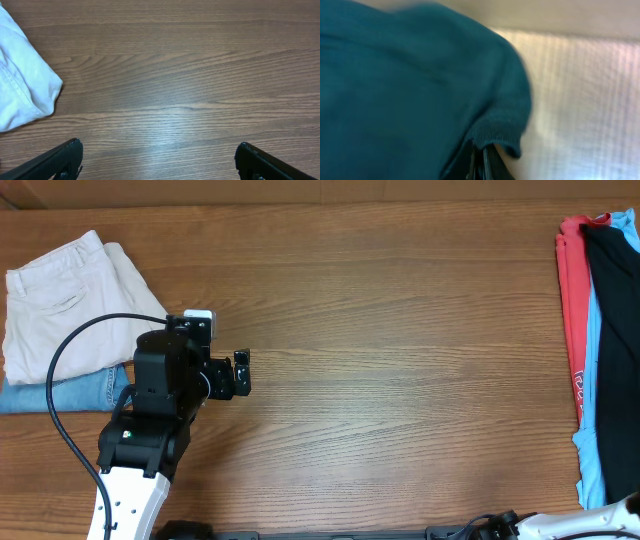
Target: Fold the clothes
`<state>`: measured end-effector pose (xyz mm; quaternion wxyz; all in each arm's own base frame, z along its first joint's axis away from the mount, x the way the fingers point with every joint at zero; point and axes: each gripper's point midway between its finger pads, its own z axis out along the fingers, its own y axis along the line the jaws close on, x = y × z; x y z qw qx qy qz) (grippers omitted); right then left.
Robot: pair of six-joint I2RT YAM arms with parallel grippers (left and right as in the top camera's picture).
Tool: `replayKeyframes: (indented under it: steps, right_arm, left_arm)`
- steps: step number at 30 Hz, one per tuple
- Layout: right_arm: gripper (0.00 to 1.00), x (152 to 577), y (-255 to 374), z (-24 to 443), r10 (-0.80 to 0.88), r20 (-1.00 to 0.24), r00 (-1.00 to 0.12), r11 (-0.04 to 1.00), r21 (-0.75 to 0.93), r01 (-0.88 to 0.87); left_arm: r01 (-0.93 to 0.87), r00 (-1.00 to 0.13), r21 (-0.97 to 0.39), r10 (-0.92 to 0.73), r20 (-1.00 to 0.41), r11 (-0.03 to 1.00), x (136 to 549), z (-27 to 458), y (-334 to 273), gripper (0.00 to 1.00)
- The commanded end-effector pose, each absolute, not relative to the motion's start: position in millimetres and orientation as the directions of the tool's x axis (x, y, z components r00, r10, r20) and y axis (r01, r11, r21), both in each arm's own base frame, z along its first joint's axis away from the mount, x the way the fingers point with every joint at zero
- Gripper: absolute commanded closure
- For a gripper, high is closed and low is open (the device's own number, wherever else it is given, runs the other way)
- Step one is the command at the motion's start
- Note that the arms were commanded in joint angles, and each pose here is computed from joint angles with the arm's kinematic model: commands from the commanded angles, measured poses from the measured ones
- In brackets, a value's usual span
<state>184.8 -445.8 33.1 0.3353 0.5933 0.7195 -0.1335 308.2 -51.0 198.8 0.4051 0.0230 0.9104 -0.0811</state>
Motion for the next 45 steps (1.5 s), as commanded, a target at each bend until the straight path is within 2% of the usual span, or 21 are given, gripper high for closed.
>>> replayKeyframes:
  steps: [1, 8, 11, 14, 16, 21, 25, 30, 32, 33, 36, 39, 42, 45]
  right_arm:
    - [0.96, 247.3, -432.4, 131.4, 0.666, -0.746, -0.032, 0.444, 0.361, 0.820]
    - [0.96, 352.0, -321.3, 205.5, 0.603, -0.781, -0.161, 0.724, 0.452, 0.520]
    - [0.96, 401.0, -220.0, 217.6, 0.565, -0.762, -0.317, 0.818, 0.466, 0.337]
    - [0.96, 425.9, -123.8, 202.6, 0.504, -0.709, -0.493, 0.858, 0.477, 0.190]
    - [0.96, 432.1, -56.2, 185.0, 0.425, -0.665, -0.614, 0.877, 0.469, 0.099]
    - [0.92, 422.3, 81.9, 144.1, 0.190, -0.586, -0.787, 0.905, 0.415, -0.090]
    - [0.91, 399.5, 166.1, 111.0, 0.013, -0.535, -0.845, 0.895, 0.383, -0.228]
    - [0.91, 374.8, 237.3, 79.8, -0.142, -0.513, -0.846, 0.853, 0.370, -0.368]
    - [0.87, 371.4, 255.1, 78.1, -0.172, -0.532, -0.829, 0.836, 0.367, -0.409]
    - [0.74, 371.3, 262.2, 80.0, -0.180, -0.550, -0.816, 0.829, 0.361, -0.426]
    - [0.73, 378.1, 261.4, 94.4, -0.173, -0.593, -0.786, 0.845, 0.320, -0.428]
    - [0.69, 391.3, 228.8, 128.6, -0.117, -0.629, -0.769, 0.893, 0.272, -0.358]
    - [0.64, 400.7, 178.4, 170.9, -0.033, -0.670, -0.742, 0.939, 0.234, -0.253]
    - [0.51, 396.9, 125.6, 203.1, 0.056, -0.690, -0.721, 0.961, 0.233, -0.148]
  left_arm:
    - [0.086, -0.652, -0.160, -0.066, -0.755, 0.983, 313.0, 211.2, -50.9, 0.00]
    - [0.076, -0.654, -0.171, -0.081, -0.752, 0.982, 312.9, 211.1, -50.8, 0.00]
    - [0.076, -0.651, -0.171, -0.081, -0.754, 0.982, 313.5, 211.7, -50.9, 0.00]
    - [0.075, -0.652, -0.173, -0.083, -0.753, 0.982, 313.4, 211.4, -50.9, 0.00]
    - [0.074, -0.652, -0.174, -0.084, -0.753, 0.982, 313.4, 211.5, -50.9, 0.00]
    - [0.074, -0.653, -0.174, -0.084, -0.753, 0.982, 313.4, 211.4, -50.9, 0.00]
    - [0.072, -0.653, -0.177, -0.088, -0.752, 0.982, 313.4, 211.4, -50.9, 0.00]
    - [0.072, -0.653, -0.177, -0.088, -0.752, 0.982, 313.3, 211.4, -50.9, 0.00]
    - [0.072, -0.653, -0.177, -0.088, -0.752, 0.982, 313.4, 211.4, -50.9, 0.00]
    - [0.072, -0.653, -0.177, -0.088, -0.752, 0.982, 313.4, 211.4, -50.9, 0.00]
    - [0.096, -0.654, -0.186, -0.079, -0.752, 0.978, 312.7, 211.8, -55.2, 0.00]
    - [0.163, -0.651, -0.193, -0.042, -0.758, 0.968, 311.9, 213.7, -64.8, 0.02]
    - [0.196, -0.634, -0.198, -0.030, -0.773, 0.961, 317.6, 216.9, -70.5, 0.14]
    - [0.227, -0.616, -0.196, -0.015, -0.788, 0.954, 330.3, 216.4, -81.5, 0.17]
